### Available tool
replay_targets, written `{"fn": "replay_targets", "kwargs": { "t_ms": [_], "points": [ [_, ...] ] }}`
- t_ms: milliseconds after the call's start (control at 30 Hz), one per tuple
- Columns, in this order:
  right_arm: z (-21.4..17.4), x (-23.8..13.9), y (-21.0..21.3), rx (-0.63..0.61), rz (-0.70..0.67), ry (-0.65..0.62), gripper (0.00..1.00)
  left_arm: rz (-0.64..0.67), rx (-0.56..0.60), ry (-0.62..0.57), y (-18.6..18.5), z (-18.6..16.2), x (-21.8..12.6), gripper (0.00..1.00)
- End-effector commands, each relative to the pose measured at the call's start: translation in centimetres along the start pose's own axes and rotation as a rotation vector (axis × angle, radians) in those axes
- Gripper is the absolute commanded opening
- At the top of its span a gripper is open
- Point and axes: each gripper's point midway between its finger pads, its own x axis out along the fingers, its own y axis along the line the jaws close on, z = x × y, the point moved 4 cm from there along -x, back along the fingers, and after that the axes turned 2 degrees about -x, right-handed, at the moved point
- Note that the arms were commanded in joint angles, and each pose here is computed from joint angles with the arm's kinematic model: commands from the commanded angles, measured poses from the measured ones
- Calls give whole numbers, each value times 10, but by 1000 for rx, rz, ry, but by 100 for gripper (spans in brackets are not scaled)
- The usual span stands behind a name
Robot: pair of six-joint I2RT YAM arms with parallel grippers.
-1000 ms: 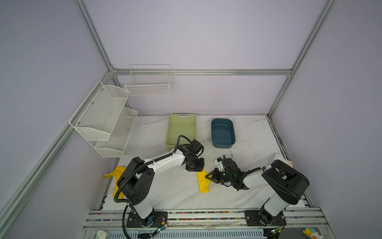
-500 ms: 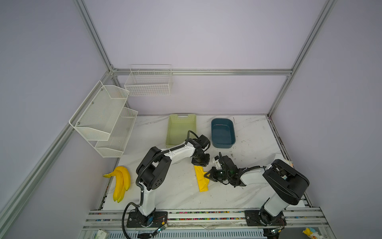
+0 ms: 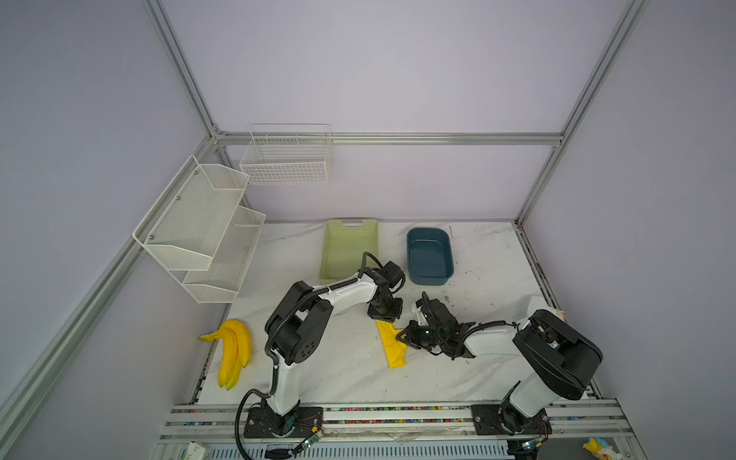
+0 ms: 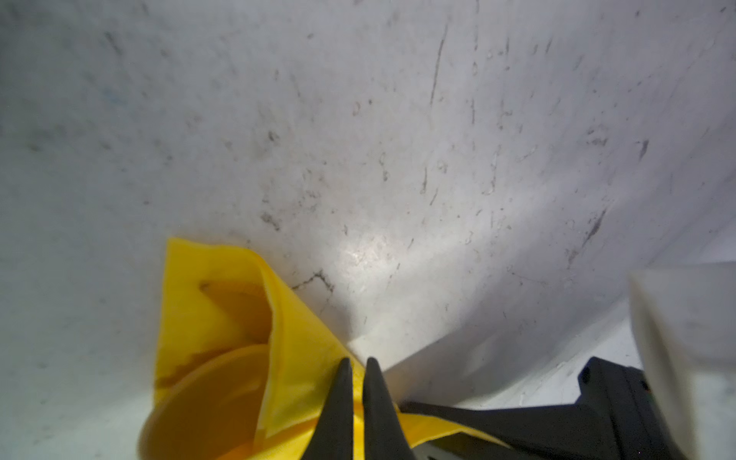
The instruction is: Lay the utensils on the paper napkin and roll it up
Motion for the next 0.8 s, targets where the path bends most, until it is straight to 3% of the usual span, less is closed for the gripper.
{"fn": "replay_targets", "kwargs": {
  "t_ms": [0,767],
  "points": [
    [-5,-3,-16,36,-71,-11,3,11,19,-10,2,0,-3,9],
    [-5,-14,-23,68,-109,-58,5,8,14,-4,4,-4,-4,8]
  ]
}}
